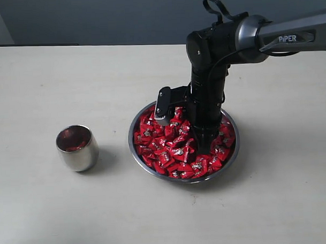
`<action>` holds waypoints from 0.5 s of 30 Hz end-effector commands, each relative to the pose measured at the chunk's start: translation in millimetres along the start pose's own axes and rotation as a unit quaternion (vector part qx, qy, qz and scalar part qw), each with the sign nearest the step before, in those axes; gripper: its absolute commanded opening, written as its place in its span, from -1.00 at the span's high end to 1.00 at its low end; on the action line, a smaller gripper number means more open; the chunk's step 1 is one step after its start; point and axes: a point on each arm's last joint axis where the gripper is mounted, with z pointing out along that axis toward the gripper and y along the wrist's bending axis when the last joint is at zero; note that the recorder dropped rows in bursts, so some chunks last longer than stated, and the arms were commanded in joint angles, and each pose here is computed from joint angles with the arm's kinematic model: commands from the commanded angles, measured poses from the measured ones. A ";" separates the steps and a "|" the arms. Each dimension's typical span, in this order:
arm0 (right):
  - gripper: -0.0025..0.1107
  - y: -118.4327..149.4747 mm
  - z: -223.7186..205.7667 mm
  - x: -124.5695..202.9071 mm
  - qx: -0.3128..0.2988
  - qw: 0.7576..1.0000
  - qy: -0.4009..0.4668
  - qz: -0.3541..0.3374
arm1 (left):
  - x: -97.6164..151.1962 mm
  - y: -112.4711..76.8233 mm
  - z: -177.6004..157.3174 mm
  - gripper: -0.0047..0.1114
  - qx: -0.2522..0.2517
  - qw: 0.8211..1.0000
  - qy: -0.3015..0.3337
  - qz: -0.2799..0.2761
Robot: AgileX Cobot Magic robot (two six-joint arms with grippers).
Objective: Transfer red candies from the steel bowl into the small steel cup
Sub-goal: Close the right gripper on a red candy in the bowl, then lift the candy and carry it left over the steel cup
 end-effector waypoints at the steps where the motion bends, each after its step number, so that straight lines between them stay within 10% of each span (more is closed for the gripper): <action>1: 0.87 0.3 -15.5 1.7 0.017 1.000 -0.007 0.000 | 0.9 -0.1 0.0 0.91 0.000 1.000 -0.001 -0.002; 15: 0.88 3.2 -51.8 8.8 0.073 0.997 -0.013 0.020 | 0.9 -0.1 0.0 0.91 0.000 1.000 -0.001 -0.002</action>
